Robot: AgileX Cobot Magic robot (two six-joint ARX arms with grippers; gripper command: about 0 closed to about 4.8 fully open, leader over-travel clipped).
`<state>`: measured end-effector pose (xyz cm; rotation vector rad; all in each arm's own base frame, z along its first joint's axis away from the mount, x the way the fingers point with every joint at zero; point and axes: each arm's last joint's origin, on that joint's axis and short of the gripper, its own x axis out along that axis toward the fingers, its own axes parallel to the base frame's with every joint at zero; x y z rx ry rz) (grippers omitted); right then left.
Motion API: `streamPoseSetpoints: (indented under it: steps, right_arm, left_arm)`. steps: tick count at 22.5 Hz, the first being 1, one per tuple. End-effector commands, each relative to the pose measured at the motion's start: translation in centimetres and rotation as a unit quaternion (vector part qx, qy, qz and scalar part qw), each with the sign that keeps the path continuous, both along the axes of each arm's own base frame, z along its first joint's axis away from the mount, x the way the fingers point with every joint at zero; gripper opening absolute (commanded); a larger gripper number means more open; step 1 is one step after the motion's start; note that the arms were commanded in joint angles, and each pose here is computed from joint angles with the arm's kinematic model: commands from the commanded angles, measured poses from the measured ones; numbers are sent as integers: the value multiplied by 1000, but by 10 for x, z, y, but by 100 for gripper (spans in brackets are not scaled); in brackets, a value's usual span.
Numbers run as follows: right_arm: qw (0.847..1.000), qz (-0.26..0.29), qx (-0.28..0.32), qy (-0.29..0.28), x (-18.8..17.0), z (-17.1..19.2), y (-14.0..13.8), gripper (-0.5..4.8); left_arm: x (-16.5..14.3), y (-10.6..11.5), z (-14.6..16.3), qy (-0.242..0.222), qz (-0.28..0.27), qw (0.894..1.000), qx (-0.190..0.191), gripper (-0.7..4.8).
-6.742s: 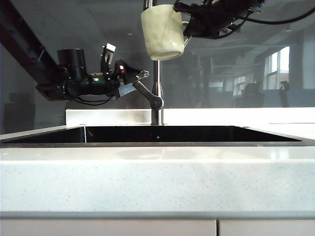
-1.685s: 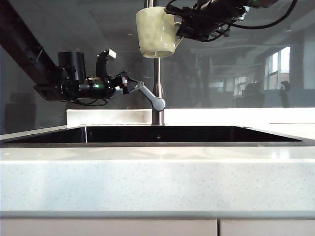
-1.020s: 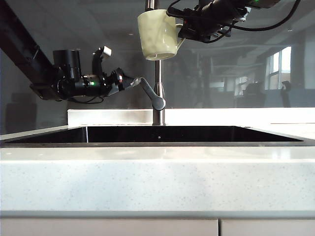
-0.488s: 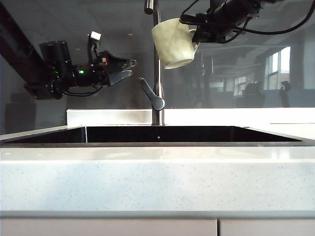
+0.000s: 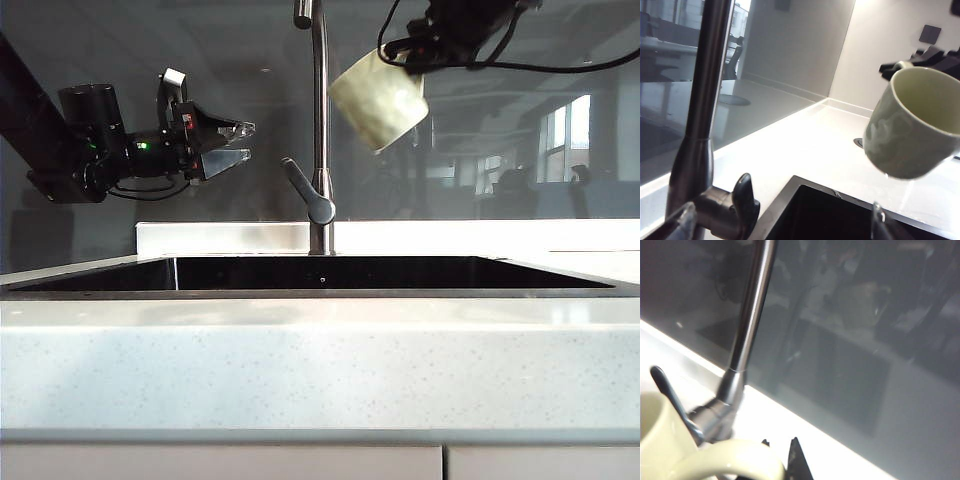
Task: Pick up the mug next to the sink, go to the faucet to get some water, pour the water into the sink, and finally put the mug back to its place.
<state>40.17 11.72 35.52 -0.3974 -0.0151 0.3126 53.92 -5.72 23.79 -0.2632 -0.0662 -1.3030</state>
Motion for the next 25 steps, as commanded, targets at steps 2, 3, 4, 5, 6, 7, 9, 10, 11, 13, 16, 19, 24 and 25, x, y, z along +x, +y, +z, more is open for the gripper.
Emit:
streamPoseSetpoints:
  steps: [2,3,4,5,6,7,9,10,11,13,16,19,24,25]
  right_arm:
    - [987,-8,-96,-126,-21,45,-5,-4]
    - [985,-9,-112,-134,-24,48,-5,-4]
    - [981,-10,-130,-142,-26,50,-6,-4]
    - [978,-12,-146,-149,-27,51,-6,-4]
    - [974,-13,-162,-157,-28,53,-6,-4]
    - [969,-14,-184,-163,-29,54,-7,-4]
    - [954,-16,-240,-178,-31,54,-1,-4]
    - [948,-20,-259,-182,-31,54,1,-4]
    - [932,-27,-305,-192,-32,53,4,-4]
    - [899,-15,-380,-217,-36,53,16,-4]
    - [862,-14,-447,-239,-41,53,28,-4]
    - [841,-32,-482,-245,-45,54,37,-4]
    - [784,-26,-558,-271,-50,54,49,-4]
    - [779,-27,-564,-273,-51,55,50,-4]
  left_arm:
    - [-2,1,7,-4,-4,1000,-1,466]
    - [-2,1,7,-4,-4,1000,-1,440]
    - [-2,1,7,-3,-4,1000,-2,415]
    - [-2,1,7,0,-5,1000,-2,396]
    - [-2,1,7,7,-6,1000,-4,388]
    - [-2,1,7,9,-7,1000,-5,371]
    - [-3,1,7,29,-21,999,-3,202]
    - [-3,1,7,34,-24,999,-3,160]
    - [-3,1,7,41,-31,999,-2,103]
    - [-4,1,8,46,-40,998,-1,100]
    - [-6,1,10,46,-43,998,-7,44]
    - [-9,1,14,48,-50,998,-14,-6]
    - [-11,1,17,50,-56,997,-21,-6]
    - [-11,1,17,51,-56,997,-21,-6]
